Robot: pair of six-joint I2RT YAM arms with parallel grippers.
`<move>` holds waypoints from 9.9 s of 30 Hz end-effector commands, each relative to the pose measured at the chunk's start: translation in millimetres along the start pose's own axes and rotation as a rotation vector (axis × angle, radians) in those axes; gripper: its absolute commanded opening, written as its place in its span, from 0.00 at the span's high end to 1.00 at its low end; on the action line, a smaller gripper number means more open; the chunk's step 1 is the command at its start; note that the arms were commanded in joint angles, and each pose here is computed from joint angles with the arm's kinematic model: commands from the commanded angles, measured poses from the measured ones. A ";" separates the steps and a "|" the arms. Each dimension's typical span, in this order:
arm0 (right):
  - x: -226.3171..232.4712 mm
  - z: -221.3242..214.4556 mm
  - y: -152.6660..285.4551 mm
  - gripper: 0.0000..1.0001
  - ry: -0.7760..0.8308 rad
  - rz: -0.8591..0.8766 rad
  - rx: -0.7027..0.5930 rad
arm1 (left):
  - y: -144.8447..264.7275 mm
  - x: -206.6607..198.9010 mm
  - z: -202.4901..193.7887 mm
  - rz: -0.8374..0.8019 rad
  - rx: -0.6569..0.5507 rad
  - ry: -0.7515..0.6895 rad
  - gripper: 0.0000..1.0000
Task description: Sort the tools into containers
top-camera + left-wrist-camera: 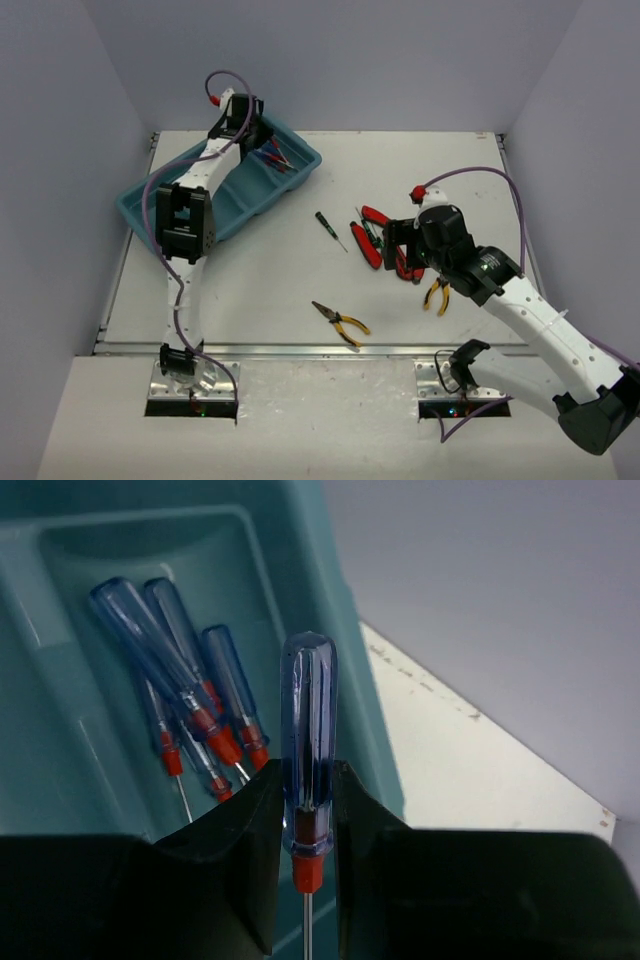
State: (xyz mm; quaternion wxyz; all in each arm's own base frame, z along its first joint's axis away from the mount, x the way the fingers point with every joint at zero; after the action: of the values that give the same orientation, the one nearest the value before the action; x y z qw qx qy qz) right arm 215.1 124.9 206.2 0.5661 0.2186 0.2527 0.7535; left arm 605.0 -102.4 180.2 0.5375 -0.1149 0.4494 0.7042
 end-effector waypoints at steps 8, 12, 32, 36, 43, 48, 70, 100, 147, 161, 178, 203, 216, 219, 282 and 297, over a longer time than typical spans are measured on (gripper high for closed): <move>4.4 8.9 -7.2 0.01 -0.005 0.006 0.008 | 49.6 -44.5 46.4 -0.133 -0.058 0.078 0.20; 12.8 11.2 -17.8 0.01 0.000 0.041 0.025 | 131.9 -78.0 83.5 -0.250 -0.141 0.046 0.06; 71.3 35.4 -206.1 0.51 0.257 0.138 0.277 | 367.6 70.6 -44.3 -0.520 0.069 -0.259 0.00; 74.2 30.7 -243.3 0.52 0.307 0.113 0.351 | 369.0 94.6 -54.1 -0.448 0.085 -0.302 0.00; 76.3 6.7 -277.0 0.69 0.340 0.108 0.447 | 358.9 114.4 -63.5 -0.379 0.097 -0.311 0.00; 74.1 1.3 -279.0 0.81 0.352 0.105 0.441 | 348.3 113.8 -72.9 -0.385 0.141 -0.249 0.00; 157.3 90.4 -44.7 1.00 -0.013 0.981 -0.024 | 316.1 14.1 -124.6 -0.912 0.328 0.075 0.21; 144.3 101.5 -54.8 1.00 -0.122 0.799 -0.042 | 340.1 3.1 -109.2 -0.997 0.222 0.058 0.03; -27.0 67.5 -77.2 0.01 -0.237 0.122 0.036 | 97.7 78.3 36.4 0.221 -0.144 -0.016 1.00; -31.1 7.8 -125.9 0.47 0.008 -0.025 0.315 | 83.6 63.9 61.7 0.227 -0.181 0.025 0.12; -13.1 -14.3 -233.5 0.68 0.190 -0.106 0.517 | 244.3 101.7 -16.4 -0.054 -0.106 -0.034 0.00; 68.4 41.6 -143.4 1.00 0.061 0.266 0.204 | 282.9 3.5 -101.2 -0.808 0.274 -0.025 0.00; 133.3 77.0 -34.0 1.00 -0.017 0.939 -0.070 | 317.1 -35.4 -145.1 -1.077 0.411 0.013 0.29; 133.1 83.0 -34.7 1.00 -0.030 0.924 -0.082 | 319.9 -40.0 -154.3 -1.093 0.442 0.006 0.61; -18.9 -91.2 -207.4 0.91 0.136 -0.144 0.702 | 252.5 40.1 -25.4 -0.243 0.050 -0.123 0.00; 87.6 34.2 -79.6 1.00 -0.074 0.672 0.044 | 288.7 -23.2 -137.6 -0.926 0.468 -0.083 0.02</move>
State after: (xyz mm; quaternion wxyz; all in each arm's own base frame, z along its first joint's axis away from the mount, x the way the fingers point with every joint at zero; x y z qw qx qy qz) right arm 285.4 175.4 114.4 0.4510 0.3376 0.3448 0.7509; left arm 335.8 -189.5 208.4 0.7392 -0.0945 0.5174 0.4207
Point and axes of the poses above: each gripper's point midway between its finger pads, its own y axis back along the fingers, its own x axis along the line the jaws close on, z = x × y, the point moved 4 cm from there along y, back along the fingers, and after that the axes turned 6 degrees about y, right-handed, at the moved point
